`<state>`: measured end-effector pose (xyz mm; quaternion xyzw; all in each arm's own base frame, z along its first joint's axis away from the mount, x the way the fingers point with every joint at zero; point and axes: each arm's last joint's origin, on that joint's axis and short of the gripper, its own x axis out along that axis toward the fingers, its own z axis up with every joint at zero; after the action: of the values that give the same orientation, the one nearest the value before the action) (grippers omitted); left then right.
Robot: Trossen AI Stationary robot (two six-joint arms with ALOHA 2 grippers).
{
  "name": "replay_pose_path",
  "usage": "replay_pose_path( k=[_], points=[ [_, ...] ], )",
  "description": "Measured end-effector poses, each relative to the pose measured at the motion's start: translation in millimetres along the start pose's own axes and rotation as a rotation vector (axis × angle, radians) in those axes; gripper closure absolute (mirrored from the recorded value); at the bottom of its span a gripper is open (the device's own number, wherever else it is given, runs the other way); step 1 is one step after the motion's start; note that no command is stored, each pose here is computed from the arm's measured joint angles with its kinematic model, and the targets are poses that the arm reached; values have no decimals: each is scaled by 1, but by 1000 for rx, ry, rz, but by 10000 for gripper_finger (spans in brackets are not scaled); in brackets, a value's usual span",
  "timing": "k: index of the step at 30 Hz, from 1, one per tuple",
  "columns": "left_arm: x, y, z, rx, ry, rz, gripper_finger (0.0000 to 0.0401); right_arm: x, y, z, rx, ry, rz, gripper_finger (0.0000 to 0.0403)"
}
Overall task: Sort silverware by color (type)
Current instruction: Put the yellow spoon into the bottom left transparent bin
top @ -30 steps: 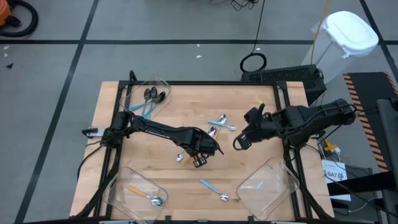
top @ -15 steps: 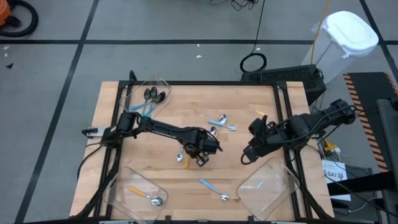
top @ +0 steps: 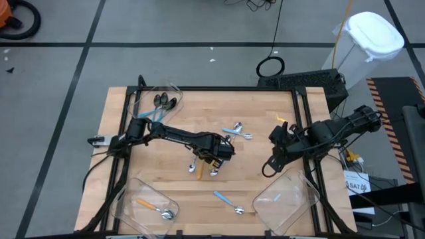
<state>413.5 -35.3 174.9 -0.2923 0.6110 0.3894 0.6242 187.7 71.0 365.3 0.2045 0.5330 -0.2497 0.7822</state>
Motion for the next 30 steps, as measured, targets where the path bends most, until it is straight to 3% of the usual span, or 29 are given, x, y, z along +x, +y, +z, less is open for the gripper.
replay_pose_path(
  k=[9, 23, 30],
  points=[
    [7, -3, 0, -107, 13, 10, 270, -5, -9, 2, -67, -16, 15, 394],
    [29, -10, 1, -142, 32, 28, 269, -9, -11, -1, -83, 20, 57, 394],
    [35, -19, -3, -89, 19, -7, 270, -9, -10, -1, -84, 38, 75, 394]
  ],
)
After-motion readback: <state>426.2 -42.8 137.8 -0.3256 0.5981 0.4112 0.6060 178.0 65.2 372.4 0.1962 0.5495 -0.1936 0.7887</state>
